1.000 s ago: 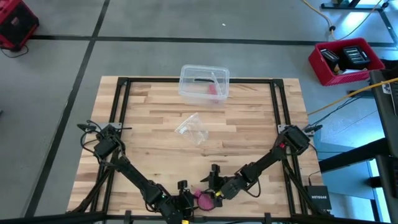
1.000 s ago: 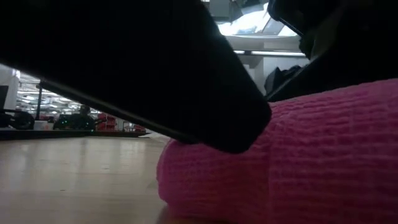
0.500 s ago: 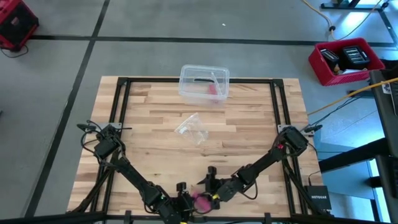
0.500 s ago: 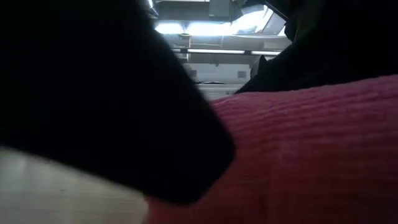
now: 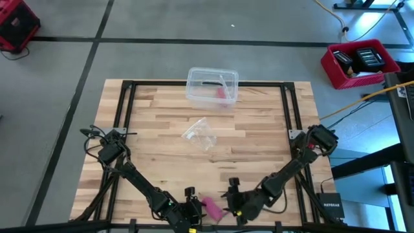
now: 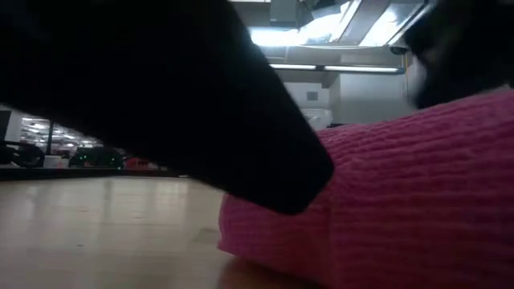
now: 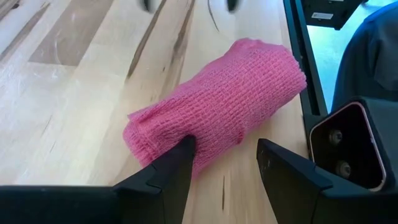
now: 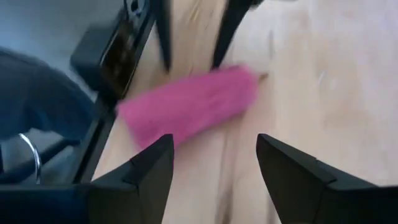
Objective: Roll bandage
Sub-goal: Roll the pink bandage, then open the transparent zip bag
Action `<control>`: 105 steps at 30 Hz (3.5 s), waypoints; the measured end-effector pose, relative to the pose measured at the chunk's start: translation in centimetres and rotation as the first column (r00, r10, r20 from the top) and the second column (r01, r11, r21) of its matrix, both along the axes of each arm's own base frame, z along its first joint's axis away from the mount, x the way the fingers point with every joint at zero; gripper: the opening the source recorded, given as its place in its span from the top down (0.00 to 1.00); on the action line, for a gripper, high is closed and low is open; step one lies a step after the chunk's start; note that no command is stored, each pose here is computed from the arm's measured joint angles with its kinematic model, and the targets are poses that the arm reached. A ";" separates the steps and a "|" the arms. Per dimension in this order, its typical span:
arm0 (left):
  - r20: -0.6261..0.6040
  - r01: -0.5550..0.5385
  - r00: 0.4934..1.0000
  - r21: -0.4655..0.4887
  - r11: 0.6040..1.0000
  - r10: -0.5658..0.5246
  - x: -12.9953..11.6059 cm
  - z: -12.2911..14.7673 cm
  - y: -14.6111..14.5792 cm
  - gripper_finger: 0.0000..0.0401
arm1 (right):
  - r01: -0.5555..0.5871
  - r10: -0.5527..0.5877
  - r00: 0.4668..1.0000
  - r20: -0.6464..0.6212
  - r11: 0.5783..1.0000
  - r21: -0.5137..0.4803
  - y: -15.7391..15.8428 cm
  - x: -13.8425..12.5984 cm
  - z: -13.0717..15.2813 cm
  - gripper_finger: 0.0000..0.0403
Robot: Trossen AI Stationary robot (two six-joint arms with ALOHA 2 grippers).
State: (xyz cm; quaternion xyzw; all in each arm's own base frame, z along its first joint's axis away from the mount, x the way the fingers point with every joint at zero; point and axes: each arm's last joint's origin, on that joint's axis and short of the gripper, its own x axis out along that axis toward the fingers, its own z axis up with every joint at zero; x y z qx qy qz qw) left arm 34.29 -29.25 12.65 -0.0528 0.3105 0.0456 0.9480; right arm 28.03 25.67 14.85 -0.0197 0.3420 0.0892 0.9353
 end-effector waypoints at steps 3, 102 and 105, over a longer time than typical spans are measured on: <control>0.001 -0.003 1.000 -0.003 1.000 0.003 0.1 0.0 0.1 0.56 | 0.016 -0.016 1.000 -0.016 1.000 -0.021 0.4 -0.8 -1.4 0.42; -0.221 0.128 0.969 0.058 0.990 -0.113 4.1 8.1 19.8 0.56 | 0.344 -0.330 0.937 0.116 0.928 -0.142 -15.0 -2.1 -1.2 0.42; -0.199 0.098 0.978 0.177 0.979 -0.062 2.6 10.9 20.5 0.56 | 0.353 -0.341 0.934 0.107 0.927 -0.130 -15.1 -2.1 -1.3 0.42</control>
